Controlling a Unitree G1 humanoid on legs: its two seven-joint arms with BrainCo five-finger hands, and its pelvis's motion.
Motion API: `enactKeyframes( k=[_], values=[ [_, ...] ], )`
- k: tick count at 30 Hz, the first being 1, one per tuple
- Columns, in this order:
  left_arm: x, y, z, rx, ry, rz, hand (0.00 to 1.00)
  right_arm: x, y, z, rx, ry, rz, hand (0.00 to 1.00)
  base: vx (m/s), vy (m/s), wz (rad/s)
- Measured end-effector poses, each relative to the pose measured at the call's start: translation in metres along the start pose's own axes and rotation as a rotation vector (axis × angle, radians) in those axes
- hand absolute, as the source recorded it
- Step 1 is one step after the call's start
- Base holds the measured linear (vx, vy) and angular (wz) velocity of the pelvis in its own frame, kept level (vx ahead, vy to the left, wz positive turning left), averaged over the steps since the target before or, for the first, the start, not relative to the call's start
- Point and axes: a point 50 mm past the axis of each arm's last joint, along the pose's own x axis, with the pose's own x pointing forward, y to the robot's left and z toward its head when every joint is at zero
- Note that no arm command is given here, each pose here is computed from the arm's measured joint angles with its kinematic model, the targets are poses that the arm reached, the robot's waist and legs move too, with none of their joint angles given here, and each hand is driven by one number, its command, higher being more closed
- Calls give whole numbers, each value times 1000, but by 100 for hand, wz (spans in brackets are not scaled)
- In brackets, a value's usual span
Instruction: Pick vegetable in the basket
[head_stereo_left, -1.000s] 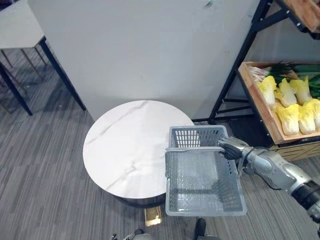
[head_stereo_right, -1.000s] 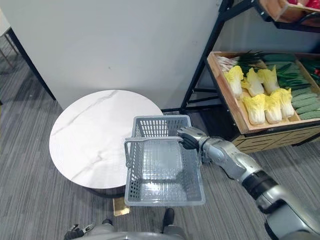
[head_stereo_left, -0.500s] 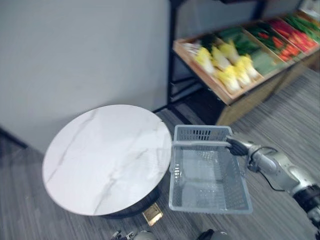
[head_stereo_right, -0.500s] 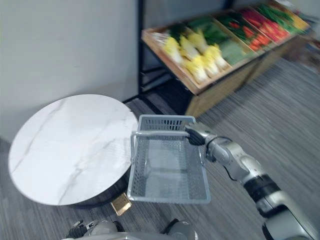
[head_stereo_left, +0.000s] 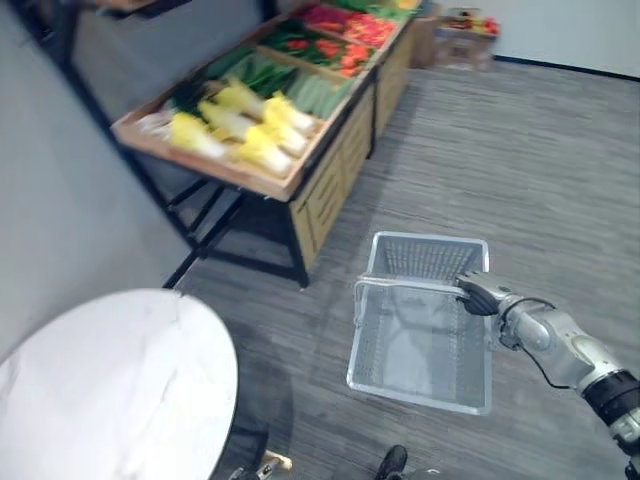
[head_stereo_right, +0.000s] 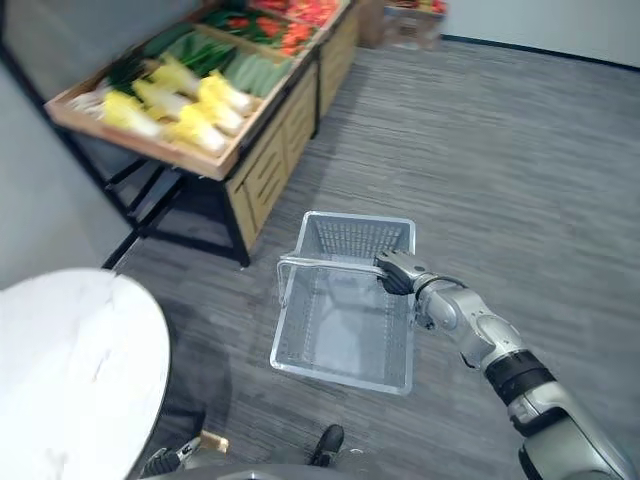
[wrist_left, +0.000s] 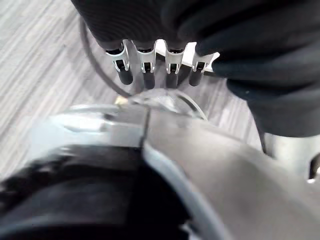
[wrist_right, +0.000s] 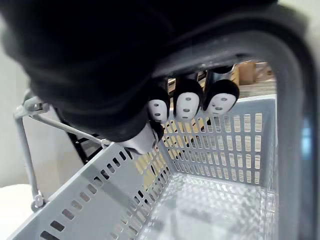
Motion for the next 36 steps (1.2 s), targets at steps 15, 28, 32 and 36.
enactKeyframes(
  k=[15,28,32,36],
  values=[
    [-4,-3,-5,-20,-13,-7,0,-24,30,-15,88,72,45,100,98,182,-40],
    [-3,5,-1,119,-31,-27,0,-59,76,-59,214,384,52,100,83,158,-14],
    [0,-7,23,140,-115,-64,0,-67,67,-78,236,482,-14,100,312,43,7],
    [3,-11,56,148,-222,-68,0,-78,73,-89,264,563,-24,100,350,-119,32]
  ],
)
